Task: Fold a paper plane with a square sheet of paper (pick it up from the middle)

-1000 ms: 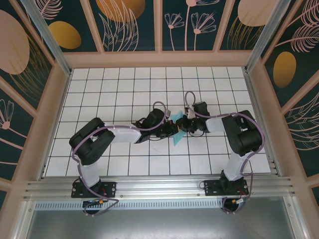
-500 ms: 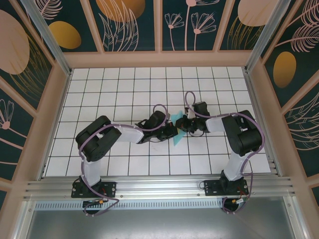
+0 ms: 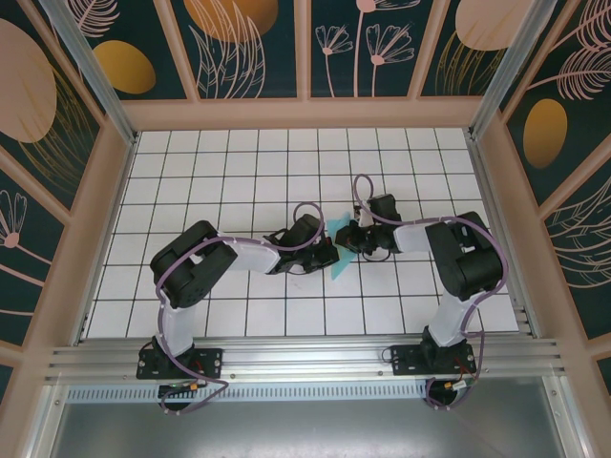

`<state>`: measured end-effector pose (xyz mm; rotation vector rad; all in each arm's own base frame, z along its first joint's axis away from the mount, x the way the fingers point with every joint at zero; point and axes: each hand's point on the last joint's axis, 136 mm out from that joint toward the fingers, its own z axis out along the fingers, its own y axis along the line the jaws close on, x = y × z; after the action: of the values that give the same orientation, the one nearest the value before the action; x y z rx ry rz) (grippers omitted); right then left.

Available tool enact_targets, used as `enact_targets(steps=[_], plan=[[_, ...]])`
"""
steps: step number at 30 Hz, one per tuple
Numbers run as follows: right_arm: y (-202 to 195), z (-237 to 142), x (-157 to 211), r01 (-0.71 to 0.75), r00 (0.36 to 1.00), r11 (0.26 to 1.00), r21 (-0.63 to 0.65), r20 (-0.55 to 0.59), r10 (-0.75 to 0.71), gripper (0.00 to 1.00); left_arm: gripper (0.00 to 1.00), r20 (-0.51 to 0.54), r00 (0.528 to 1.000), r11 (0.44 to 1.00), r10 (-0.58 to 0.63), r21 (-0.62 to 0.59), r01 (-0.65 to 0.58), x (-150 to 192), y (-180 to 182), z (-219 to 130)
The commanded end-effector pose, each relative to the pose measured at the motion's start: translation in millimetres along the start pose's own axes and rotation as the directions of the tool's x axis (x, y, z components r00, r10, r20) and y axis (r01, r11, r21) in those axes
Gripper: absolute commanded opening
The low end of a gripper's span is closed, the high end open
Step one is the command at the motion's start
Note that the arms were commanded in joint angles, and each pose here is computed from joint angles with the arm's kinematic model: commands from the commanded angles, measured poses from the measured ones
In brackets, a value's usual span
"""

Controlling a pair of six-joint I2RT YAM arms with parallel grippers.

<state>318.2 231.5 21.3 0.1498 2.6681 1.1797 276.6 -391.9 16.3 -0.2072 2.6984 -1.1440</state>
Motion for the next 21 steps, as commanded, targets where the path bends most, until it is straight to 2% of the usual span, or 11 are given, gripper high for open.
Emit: enact_targets(steps=[1,7,15,21], plan=[[8,-18,-9,0.018,1.000,1.000,0.018,0.022,-0.018,0.16,0.00,-0.051,0.999,0.987,-0.017,-0.162,0.009,17,47,7],[11,-42,-17,0.041,0.997,0.999,-0.007,0.068,-0.041,0.17,0.00,-0.054,0.998,0.981,-0.016,-0.193,0.005,19,55,8],[11,-27,3,0.055,0.998,0.996,-0.068,-0.018,-0.056,0.11,0.00,-0.064,0.998,0.978,-0.010,-0.207,-0.003,22,60,10],[6,-7,2,0.064,0.996,0.997,-0.041,-0.061,-0.066,0.10,0.00,-0.063,0.998,0.975,-0.008,-0.220,-0.006,23,64,10]])
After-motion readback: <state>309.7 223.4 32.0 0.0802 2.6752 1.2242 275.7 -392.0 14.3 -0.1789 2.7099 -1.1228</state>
